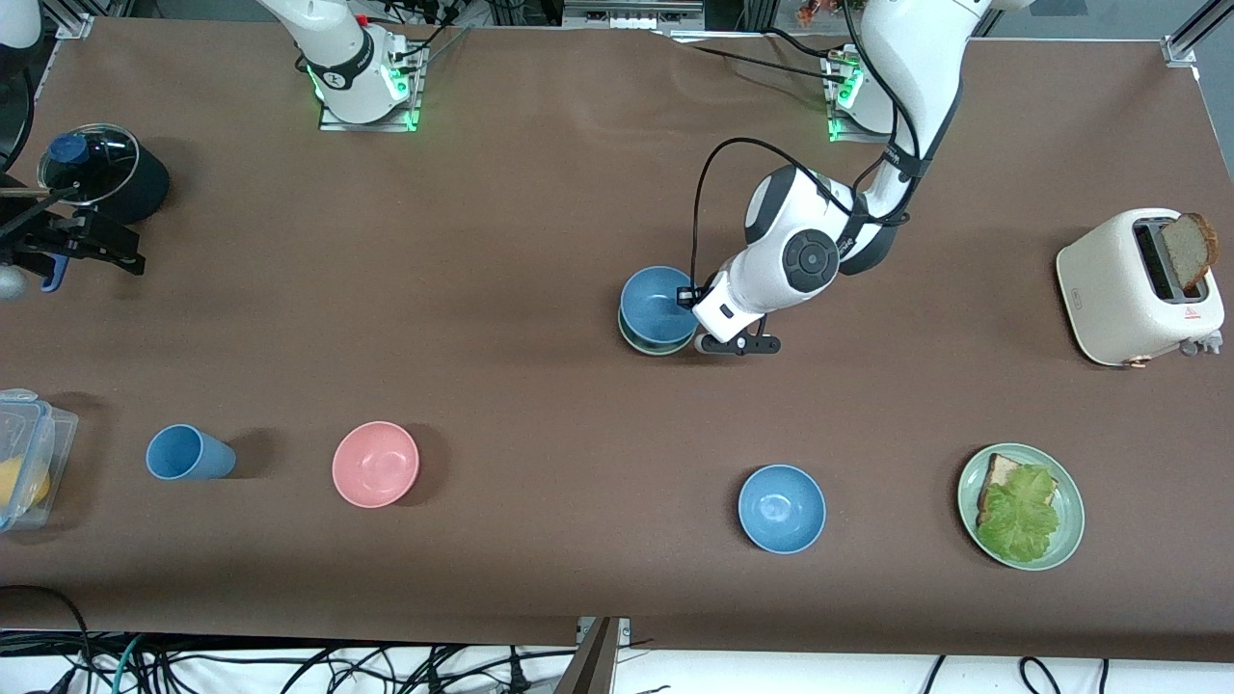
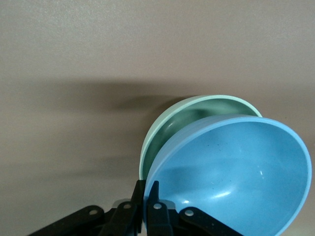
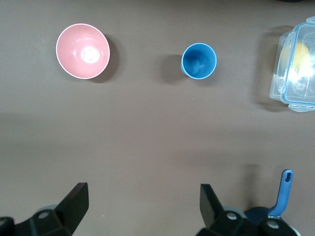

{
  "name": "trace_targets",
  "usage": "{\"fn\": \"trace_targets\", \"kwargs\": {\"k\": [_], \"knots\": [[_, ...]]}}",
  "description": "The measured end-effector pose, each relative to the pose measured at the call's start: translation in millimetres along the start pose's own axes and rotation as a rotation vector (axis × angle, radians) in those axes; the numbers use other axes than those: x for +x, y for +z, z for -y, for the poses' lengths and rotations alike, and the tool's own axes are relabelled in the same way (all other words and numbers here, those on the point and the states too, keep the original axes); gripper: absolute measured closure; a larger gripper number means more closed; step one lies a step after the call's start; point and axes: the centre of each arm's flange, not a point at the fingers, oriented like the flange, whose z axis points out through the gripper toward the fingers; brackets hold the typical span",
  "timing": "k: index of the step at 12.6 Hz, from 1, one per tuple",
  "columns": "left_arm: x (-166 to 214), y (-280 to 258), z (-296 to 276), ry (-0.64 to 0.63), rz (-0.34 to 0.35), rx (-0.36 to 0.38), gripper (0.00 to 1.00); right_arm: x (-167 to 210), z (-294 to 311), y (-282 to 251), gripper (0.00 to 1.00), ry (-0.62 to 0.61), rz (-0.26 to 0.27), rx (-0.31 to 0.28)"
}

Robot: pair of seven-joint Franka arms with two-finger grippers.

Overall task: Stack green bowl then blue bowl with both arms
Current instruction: 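Lower the blue bowl into the green bowl and open the left gripper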

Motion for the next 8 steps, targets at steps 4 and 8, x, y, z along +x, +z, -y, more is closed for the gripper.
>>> {"fn": "trace_targets", "kwargs": {"k": [4, 8], "knots": [[1.4, -2.3, -2.0, -0.001, -0.013, -0.005, 0.8, 0.0, 0.0, 0.0, 0.0, 0.0, 0.0, 0.0], [5.2, -8.0, -4.7, 0.0, -0.046, -0.019, 0.56, 0.0, -0.1, 0.0, 0.0, 0.0, 0.0, 0.0]]}}
